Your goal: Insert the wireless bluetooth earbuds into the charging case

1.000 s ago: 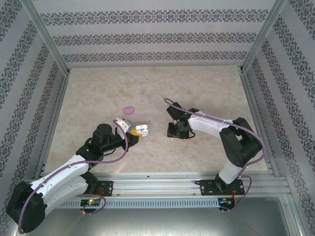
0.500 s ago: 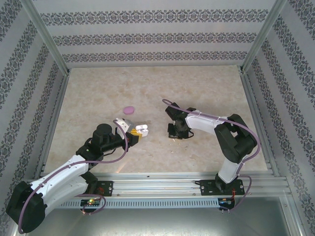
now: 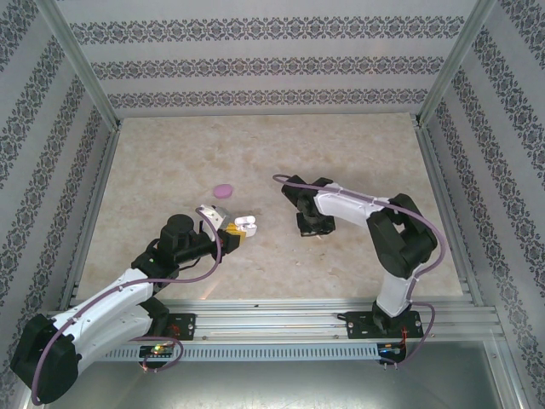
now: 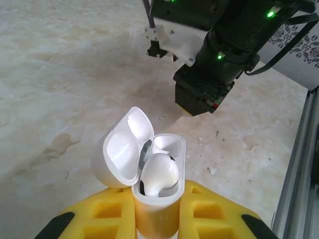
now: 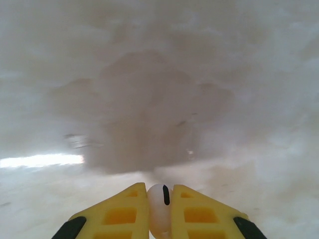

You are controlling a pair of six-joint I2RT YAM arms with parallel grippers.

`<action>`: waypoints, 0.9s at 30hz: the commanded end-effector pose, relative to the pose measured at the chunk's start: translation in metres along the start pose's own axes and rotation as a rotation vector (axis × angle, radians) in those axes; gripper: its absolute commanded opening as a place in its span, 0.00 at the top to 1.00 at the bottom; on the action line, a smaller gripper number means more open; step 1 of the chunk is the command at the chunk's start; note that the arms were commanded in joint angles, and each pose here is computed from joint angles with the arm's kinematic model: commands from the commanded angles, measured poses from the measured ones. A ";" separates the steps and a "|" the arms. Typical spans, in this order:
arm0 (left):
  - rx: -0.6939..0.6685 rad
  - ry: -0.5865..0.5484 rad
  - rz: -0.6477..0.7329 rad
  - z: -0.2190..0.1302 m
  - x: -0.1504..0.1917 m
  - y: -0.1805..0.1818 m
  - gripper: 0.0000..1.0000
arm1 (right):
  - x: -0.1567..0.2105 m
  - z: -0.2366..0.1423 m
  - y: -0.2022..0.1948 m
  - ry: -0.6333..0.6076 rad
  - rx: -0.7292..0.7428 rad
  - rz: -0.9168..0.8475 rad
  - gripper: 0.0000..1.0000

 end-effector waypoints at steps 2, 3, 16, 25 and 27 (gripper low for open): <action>0.030 -0.009 0.024 -0.002 -0.005 -0.008 1.00 | 0.015 0.017 -0.028 0.161 0.217 -0.115 0.88; 0.029 -0.008 0.026 -0.002 -0.005 -0.008 1.00 | 0.016 0.021 -0.028 0.186 0.241 -0.132 0.87; 0.020 -0.003 0.027 -0.001 -0.006 -0.007 1.00 | 0.018 0.026 0.038 0.182 0.035 -0.144 0.60; 0.024 0.002 0.020 0.000 -0.007 -0.008 1.00 | 0.010 -0.009 0.059 0.076 -0.059 -0.130 0.61; 0.024 0.002 0.019 0.000 -0.007 -0.008 1.00 | 0.009 -0.017 0.063 0.048 -0.105 -0.112 0.63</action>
Point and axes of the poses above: each hand's point on the last joint's axis, 136 mm out from that joint toward the fingers, its own z axis out along the fingers, its own y axis along the line the jaws close on, x = y × z, the point moved 4 cm from there along -z, back along the fingers, and after that the axes turned 15 degrees about -z, right-handed, at the moved point
